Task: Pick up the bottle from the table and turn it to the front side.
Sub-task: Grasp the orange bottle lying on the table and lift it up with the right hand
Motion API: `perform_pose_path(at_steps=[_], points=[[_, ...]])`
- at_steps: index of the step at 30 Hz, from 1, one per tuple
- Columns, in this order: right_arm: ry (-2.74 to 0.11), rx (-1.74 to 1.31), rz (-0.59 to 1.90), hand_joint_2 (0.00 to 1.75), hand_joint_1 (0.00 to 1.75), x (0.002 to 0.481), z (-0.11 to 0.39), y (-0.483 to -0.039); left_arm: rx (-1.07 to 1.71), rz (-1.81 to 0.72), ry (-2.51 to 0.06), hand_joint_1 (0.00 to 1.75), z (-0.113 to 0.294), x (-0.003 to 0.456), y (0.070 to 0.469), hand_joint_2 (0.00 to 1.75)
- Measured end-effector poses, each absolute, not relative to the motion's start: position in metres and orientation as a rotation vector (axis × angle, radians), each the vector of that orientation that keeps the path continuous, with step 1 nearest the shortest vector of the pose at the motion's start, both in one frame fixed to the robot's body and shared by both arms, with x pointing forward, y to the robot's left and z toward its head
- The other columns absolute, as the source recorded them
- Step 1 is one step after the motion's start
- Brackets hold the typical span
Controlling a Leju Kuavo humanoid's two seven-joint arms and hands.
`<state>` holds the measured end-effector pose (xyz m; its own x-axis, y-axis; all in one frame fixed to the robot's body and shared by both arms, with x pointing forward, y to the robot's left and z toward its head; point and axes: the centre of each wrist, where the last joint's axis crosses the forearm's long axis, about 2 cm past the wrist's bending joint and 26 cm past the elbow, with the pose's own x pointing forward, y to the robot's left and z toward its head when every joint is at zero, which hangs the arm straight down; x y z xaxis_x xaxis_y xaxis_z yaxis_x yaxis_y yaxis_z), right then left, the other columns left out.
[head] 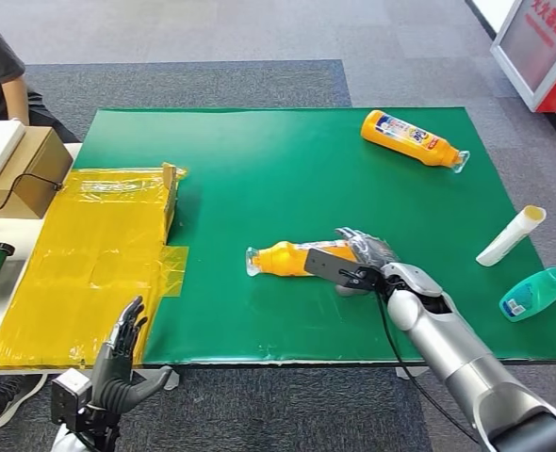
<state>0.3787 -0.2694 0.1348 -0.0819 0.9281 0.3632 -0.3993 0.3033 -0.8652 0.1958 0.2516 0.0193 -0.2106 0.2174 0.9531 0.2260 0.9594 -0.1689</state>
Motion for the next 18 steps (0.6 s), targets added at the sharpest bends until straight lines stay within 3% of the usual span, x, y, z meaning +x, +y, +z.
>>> perform_pose_path(at_steps=[18], points=[[-1.216,-0.597,1.29,1.75,0.0,0.382,0.154,-0.257,-0.319,0.005,-1.784,0.0,0.016,0.193,0.254,1.75]])
